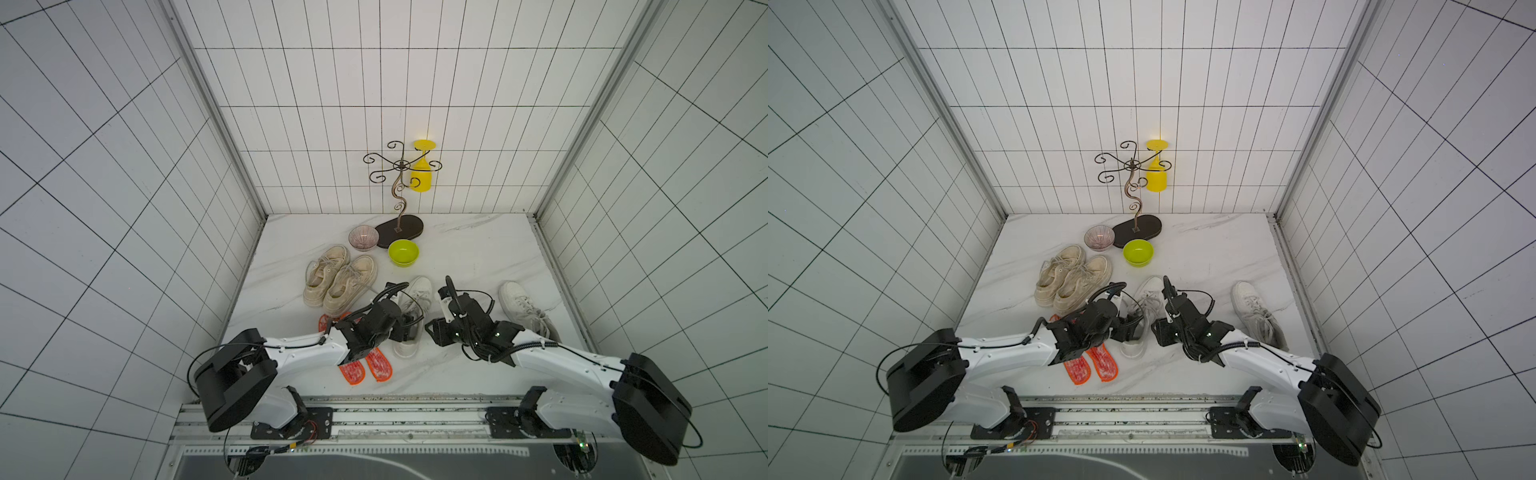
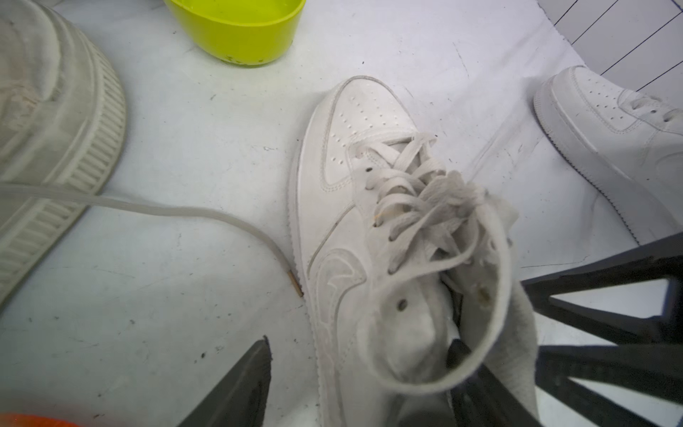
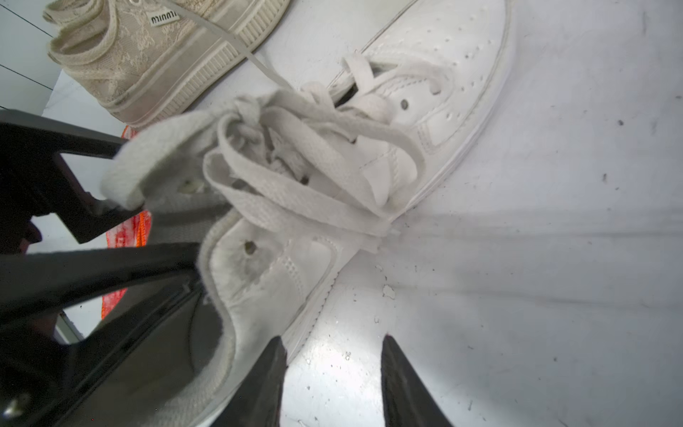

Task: Remove the insole from the shoe
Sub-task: Adjust the shoe at the center of the board, then untie the shoelace on the shoe.

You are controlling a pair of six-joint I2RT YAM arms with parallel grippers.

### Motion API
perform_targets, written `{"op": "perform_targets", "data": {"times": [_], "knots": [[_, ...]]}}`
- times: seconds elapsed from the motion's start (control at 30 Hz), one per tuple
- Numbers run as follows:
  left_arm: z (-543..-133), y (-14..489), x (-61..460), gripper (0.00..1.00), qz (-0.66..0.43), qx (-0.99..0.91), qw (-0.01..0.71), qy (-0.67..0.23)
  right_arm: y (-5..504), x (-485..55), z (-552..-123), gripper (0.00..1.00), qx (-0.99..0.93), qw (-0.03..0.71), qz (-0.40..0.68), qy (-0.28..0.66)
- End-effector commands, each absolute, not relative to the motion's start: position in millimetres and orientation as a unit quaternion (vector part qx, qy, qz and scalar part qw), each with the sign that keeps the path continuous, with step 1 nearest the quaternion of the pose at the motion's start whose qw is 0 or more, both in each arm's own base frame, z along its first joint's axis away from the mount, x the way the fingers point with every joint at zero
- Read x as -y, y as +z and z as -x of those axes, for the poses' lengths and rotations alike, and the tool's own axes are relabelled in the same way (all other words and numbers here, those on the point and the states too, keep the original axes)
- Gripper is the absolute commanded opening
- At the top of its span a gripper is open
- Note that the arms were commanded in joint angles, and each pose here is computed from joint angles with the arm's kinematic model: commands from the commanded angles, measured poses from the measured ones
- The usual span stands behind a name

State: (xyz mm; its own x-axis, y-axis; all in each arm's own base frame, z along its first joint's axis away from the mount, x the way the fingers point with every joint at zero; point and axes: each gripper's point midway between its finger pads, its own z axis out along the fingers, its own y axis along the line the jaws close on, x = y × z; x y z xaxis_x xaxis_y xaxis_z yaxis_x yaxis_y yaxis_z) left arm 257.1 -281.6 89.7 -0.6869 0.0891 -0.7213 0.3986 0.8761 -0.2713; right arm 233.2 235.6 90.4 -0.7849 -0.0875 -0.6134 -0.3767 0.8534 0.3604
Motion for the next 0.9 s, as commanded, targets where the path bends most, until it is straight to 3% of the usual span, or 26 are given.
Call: {"op": "perform_targets", "data": {"times": [0.0, 0.1, 0.33, 0.47, 0.6, 0.87], "knots": [[-253, 75, 262, 0.72, -0.148, -0.903, 0.368, -0.167, 91, -218, -238, 0.40, -0.912, 0.325, 0.108, 0.227], [-253, 74, 265, 0.70, -0.154, -0.900, 0.368, -0.173, 102, -216, -241, 0.38, -0.899, 0.342, 0.119, 0.246], [-260, 74, 281, 0.55, -0.179, -0.892, 0.374, -0.179, 130, -234, -246, 0.35, -0.874, 0.356, 0.169, 0.285], [-259, 73, 295, 0.30, -0.219, -0.883, 0.368, -0.190, 143, -230, -257, 0.33, -0.870, 0.381, 0.167, 0.266], [-253, 73, 304, 0.17, -0.259, -0.874, 0.360, -0.200, 153, -226, -263, 0.31, -0.869, 0.394, 0.163, 0.251], [-239, 77, 316, 0.11, -0.314, -0.849, 0.354, -0.234, 160, -235, -252, 0.30, -0.855, 0.391, 0.187, 0.285]]}}
